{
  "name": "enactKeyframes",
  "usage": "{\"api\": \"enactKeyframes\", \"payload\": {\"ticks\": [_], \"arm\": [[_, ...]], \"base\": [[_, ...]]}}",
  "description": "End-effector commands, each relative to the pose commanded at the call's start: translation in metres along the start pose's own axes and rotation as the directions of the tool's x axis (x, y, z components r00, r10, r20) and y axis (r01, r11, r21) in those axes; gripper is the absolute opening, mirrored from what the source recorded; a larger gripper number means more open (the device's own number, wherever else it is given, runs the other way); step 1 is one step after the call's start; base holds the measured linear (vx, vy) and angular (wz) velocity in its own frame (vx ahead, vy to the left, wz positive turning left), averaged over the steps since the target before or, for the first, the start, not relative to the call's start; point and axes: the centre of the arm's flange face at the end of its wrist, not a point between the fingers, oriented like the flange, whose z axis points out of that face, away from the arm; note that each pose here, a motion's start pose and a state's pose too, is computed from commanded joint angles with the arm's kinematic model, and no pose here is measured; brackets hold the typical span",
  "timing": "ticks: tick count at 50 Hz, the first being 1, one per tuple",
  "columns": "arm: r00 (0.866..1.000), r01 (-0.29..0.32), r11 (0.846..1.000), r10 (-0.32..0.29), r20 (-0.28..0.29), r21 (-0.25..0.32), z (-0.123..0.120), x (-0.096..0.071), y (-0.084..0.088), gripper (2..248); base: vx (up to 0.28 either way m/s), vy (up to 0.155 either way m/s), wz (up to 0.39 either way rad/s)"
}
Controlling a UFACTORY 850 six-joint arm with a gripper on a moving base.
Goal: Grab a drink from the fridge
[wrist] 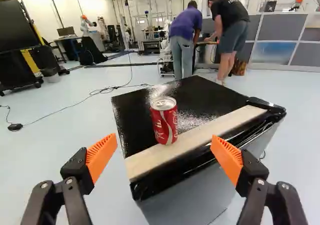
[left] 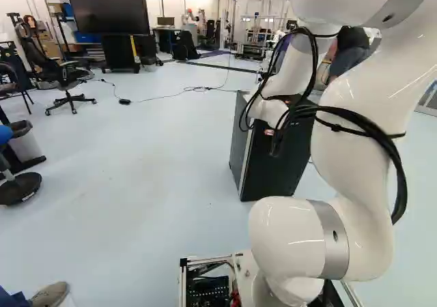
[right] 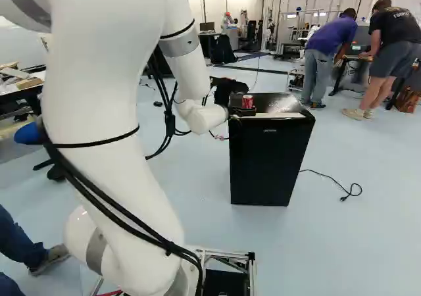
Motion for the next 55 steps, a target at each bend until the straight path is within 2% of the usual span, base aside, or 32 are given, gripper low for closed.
{"api": "enactKeyframes", "payload": {"ticks": [31, 43, 55], "arm": [[1.000, 0.011, 1.000, -0.011, -0.011, 0.015, 0.058, -0.025, -0.015, 247], [0.998, 0.010, 1.000, -0.009, -0.056, 0.013, 0.078, -0.024, -0.017, 247], [0.998, 0.007, 1.000, -0.007, -0.070, 0.006, 0.090, -0.023, -0.014, 247]], "base": [[0.000, 0.000, 0.000], [0.000, 0.000, 0.000], [0.000, 0.000, 0.000]]}}
